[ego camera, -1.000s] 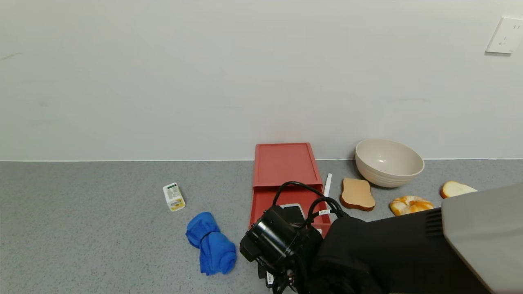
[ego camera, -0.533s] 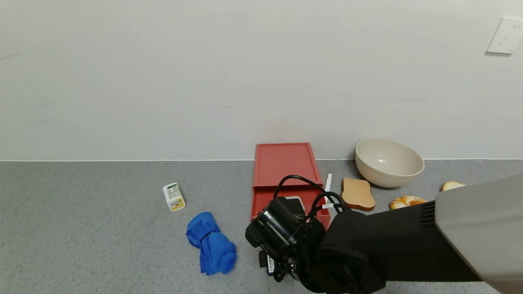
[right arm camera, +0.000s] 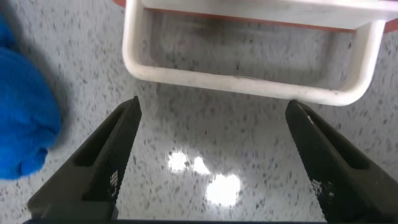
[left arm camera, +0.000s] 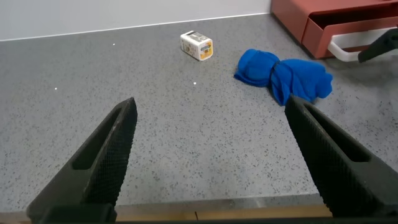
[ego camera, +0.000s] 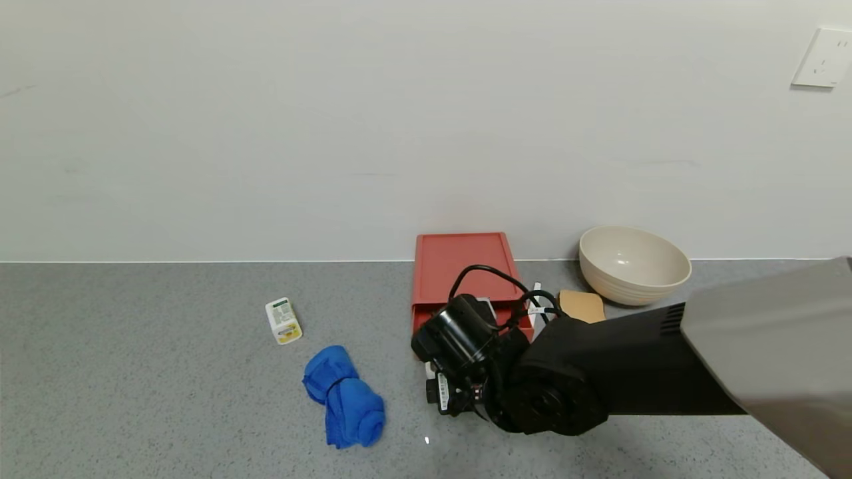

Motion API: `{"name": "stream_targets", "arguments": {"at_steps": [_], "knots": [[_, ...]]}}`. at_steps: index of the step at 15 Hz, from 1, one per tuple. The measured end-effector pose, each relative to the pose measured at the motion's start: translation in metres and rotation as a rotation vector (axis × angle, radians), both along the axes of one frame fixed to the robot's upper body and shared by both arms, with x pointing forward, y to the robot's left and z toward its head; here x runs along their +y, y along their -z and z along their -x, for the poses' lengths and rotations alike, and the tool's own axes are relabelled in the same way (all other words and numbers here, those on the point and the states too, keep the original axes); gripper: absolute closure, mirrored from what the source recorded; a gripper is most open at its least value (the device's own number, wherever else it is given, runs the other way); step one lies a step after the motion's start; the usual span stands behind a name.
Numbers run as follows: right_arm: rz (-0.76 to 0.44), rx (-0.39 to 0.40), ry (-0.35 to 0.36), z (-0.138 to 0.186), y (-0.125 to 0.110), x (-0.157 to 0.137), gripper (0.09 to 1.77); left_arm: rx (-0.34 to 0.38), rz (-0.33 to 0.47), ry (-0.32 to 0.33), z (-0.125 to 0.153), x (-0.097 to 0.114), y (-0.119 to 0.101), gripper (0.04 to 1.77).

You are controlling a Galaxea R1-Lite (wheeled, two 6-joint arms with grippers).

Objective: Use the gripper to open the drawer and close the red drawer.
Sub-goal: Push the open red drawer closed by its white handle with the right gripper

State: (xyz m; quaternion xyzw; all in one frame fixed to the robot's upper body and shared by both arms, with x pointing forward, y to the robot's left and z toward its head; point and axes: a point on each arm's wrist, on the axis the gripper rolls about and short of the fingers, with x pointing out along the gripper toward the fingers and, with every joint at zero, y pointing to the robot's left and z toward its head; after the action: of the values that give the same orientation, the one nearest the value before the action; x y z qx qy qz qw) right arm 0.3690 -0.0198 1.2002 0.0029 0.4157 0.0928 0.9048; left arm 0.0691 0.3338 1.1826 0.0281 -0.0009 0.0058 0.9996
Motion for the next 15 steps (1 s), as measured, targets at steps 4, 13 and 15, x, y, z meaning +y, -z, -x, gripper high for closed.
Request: {"name": "stream_targets", "arguments": {"at_steps": [4,13,15], "knots": [[0.001,-0.023,0.008,-0.02,0.001,0.0,0.15,0.0,0.0,0.0,0.0,0.0,0.0,0.09],[-0.001,-0.042,-0.009,-0.052,0.004,-0.002,0.15,0.0,0.0,0.0,0.0,0.0,0.0,0.09],[0.0,-0.042,-0.008,-0.053,0.005,-0.002,0.15,0.0,0.0,0.001,0.0,0.0,0.0,0.09]]}}
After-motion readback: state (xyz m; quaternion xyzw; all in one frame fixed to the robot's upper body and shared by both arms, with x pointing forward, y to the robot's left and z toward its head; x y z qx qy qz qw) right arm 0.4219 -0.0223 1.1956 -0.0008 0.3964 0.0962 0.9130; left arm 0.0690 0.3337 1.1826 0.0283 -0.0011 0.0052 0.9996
